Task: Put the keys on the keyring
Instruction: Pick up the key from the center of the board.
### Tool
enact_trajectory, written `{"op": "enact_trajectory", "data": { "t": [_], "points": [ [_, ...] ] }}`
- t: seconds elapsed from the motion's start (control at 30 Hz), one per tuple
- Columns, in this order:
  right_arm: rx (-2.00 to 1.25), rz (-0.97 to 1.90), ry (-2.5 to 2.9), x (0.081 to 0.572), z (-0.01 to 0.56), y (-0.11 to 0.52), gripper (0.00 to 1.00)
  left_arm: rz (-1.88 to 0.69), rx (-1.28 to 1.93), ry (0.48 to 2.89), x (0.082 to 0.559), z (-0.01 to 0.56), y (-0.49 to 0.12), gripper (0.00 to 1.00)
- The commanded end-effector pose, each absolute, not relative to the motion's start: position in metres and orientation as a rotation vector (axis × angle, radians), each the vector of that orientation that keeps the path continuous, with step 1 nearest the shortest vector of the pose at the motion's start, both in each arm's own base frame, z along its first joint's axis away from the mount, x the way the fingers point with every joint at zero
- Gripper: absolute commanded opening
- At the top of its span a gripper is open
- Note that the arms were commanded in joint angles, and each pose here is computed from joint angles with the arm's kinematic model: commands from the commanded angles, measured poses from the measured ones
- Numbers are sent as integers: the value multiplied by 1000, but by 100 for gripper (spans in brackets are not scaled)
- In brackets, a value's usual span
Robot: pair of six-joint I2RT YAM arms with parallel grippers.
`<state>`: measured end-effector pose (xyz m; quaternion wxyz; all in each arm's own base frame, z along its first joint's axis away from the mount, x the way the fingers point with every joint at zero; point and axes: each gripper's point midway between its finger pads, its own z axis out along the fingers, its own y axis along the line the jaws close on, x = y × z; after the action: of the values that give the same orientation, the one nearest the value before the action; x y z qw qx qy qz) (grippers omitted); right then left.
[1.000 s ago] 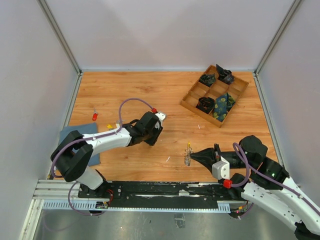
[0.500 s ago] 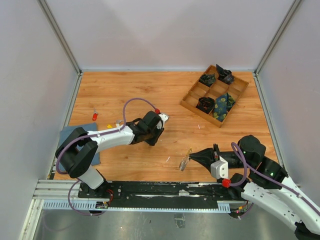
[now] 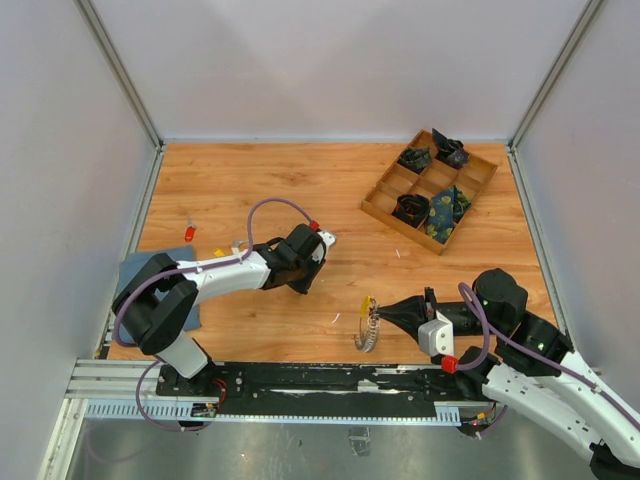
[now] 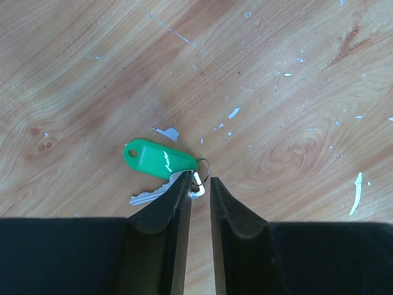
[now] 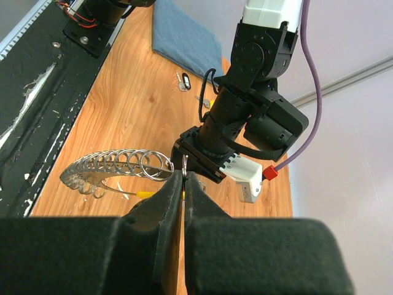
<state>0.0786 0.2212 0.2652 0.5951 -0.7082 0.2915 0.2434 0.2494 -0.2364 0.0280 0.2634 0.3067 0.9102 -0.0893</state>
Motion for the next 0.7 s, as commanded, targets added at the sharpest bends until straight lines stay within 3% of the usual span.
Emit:
{"op": "enact_trajectory", "data": {
  "t": [0.0, 0.37, 0.67],
  "points": [
    [-1638, 580, 661, 76, 268, 224, 3, -241, 826, 2452, 255, 31, -239, 23],
    [-1609, 584, 736, 81, 270, 222, 2, -207, 828, 2435, 263, 26, -239, 14],
    [-1529, 611, 936, 95, 285, 219, 1, -194, 789, 2380, 271, 43, -239, 1]
  ]
}}
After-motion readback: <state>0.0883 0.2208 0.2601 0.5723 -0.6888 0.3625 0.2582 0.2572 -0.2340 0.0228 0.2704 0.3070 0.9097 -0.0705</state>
